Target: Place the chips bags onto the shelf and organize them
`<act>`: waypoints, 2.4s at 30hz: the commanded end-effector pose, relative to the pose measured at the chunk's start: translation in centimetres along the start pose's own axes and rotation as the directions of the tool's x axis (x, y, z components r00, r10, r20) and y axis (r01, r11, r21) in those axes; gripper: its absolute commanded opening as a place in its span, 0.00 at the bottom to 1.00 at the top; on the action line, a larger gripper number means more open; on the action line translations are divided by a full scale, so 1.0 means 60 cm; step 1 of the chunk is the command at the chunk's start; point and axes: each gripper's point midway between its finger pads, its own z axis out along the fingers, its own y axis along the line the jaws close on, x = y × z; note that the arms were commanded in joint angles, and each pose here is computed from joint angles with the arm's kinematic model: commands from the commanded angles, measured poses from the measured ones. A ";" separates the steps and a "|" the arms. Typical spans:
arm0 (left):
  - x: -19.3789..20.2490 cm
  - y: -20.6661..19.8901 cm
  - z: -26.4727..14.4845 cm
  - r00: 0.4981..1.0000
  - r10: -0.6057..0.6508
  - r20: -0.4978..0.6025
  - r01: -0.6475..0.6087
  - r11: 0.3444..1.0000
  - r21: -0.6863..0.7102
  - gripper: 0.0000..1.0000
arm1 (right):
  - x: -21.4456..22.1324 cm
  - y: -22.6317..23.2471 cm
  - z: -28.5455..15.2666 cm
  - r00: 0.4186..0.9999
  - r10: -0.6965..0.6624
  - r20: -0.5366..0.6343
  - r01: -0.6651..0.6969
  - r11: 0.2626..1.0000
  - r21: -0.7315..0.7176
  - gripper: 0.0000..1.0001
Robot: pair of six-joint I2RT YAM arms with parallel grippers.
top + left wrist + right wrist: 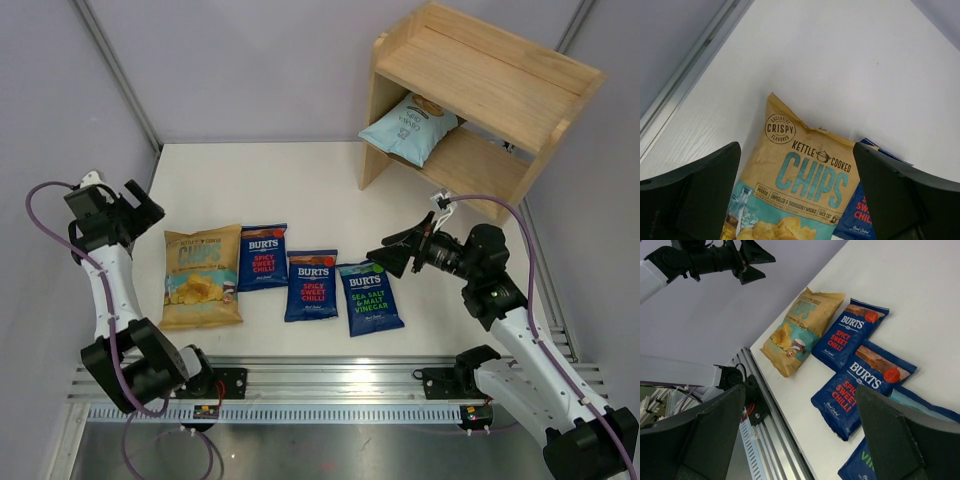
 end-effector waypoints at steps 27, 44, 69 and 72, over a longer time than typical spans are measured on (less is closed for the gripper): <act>0.187 0.052 0.174 0.853 0.025 -0.521 0.149 0.946 0.288 0.99 | 0.013 0.048 0.006 0.998 -0.027 -0.064 0.020 0.994 -0.107 0.99; 0.208 0.010 0.184 0.807 0.003 -0.590 0.309 0.850 0.427 0.56 | 0.019 0.053 0.010 0.996 -0.034 -0.083 0.024 0.992 -0.122 1.00; -0.040 -0.204 -0.024 0.997 0.072 -0.015 -0.052 0.830 0.555 0.00 | 0.005 0.017 0.010 0.998 -0.058 -0.029 0.058 0.998 0.012 0.99; -0.043 -0.267 -0.090 0.992 0.121 0.045 -0.123 0.767 0.630 0.00 | 0.001 0.016 0.012 0.998 -0.061 -0.013 0.061 0.998 0.008 1.00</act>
